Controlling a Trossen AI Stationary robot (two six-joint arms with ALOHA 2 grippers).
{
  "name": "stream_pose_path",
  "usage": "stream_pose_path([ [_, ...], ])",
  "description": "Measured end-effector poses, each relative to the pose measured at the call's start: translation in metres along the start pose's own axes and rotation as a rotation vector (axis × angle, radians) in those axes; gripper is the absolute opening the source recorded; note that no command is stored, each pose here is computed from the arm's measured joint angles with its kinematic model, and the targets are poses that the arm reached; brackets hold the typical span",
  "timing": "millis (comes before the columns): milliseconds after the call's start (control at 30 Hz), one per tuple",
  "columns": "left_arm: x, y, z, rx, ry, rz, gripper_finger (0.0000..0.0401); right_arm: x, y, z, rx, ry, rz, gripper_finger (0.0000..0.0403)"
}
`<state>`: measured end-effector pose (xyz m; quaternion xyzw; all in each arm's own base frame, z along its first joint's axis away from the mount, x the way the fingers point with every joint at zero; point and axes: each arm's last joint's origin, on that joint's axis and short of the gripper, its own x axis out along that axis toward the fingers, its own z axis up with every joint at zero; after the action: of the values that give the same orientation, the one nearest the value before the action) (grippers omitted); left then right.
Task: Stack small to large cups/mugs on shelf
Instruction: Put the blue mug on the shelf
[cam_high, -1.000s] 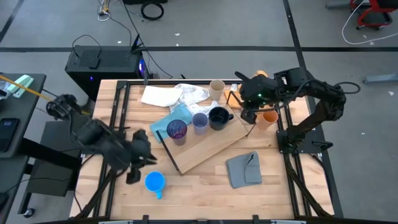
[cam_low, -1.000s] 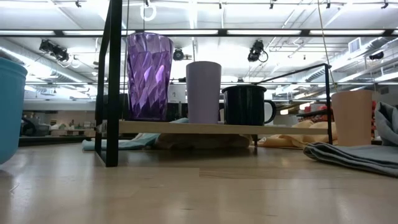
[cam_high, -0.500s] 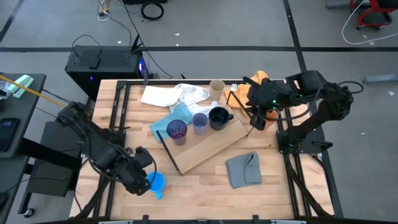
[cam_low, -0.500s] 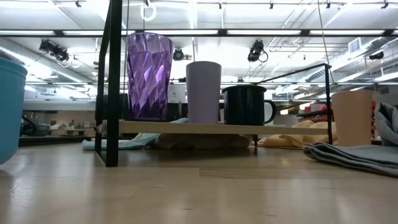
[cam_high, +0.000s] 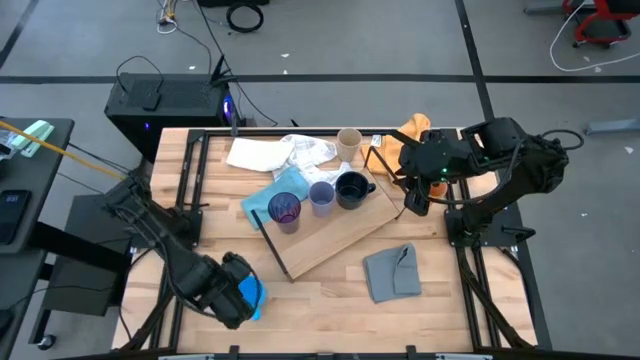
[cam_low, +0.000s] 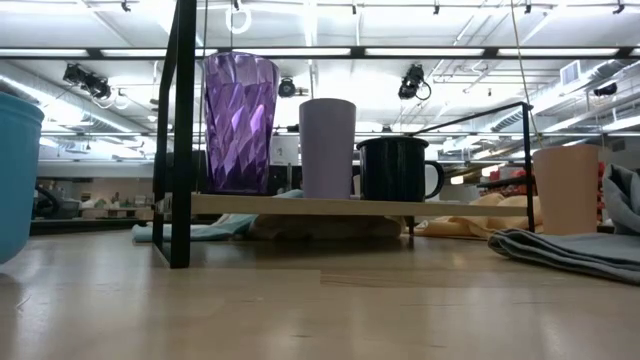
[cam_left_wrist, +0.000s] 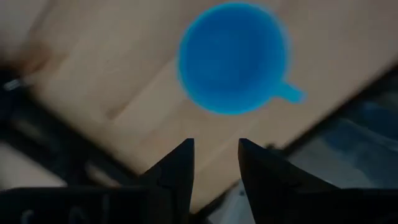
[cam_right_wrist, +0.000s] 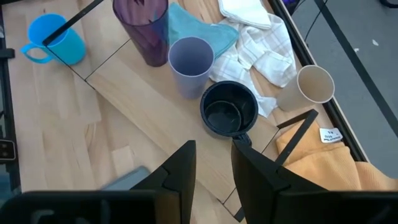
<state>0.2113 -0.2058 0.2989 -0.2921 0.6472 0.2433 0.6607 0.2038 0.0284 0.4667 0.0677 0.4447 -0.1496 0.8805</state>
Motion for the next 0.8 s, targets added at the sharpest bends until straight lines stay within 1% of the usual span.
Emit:
stream_pose_path([
  [100,0.005,0.001,-0.006,-0.037,0.005,0.062,0.0143,0.0,0.0,0.0,-0.001,0.0,-0.001,0.0109],
  [167,0.007,0.001,-0.009,-0.055,0.004,0.08,0.0148,0.0,0.0,0.0,-0.005,0.0,-0.001,0.0109],
  [267,0.008,0.001,-0.009,-0.1,-0.011,0.081,0.0153,0.0,0.0,0.0,-0.006,0.0,-0.001,0.0109],
  [400,0.008,-0.001,-0.007,-0.134,-0.093,0.058,0.0157,0.0,0.0,0.0,-0.005,0.0,-0.001,0.0109],
  [533,0.007,-0.004,-0.009,-0.019,-0.169,0.022,0.0156,0.0,0.0,0.0,-0.001,-0.001,-0.001,0.0109],
  [767,0.007,-0.005,-0.024,0.353,-0.18,0.038,0.0145,0.0,0.0,0.0,0.001,0.0,0.0,0.0109],
  [800,0.008,-0.004,-0.027,0.384,-0.181,0.041,0.0143,0.0,0.0,0.0,0.003,0.0,0.0,0.0109],
])
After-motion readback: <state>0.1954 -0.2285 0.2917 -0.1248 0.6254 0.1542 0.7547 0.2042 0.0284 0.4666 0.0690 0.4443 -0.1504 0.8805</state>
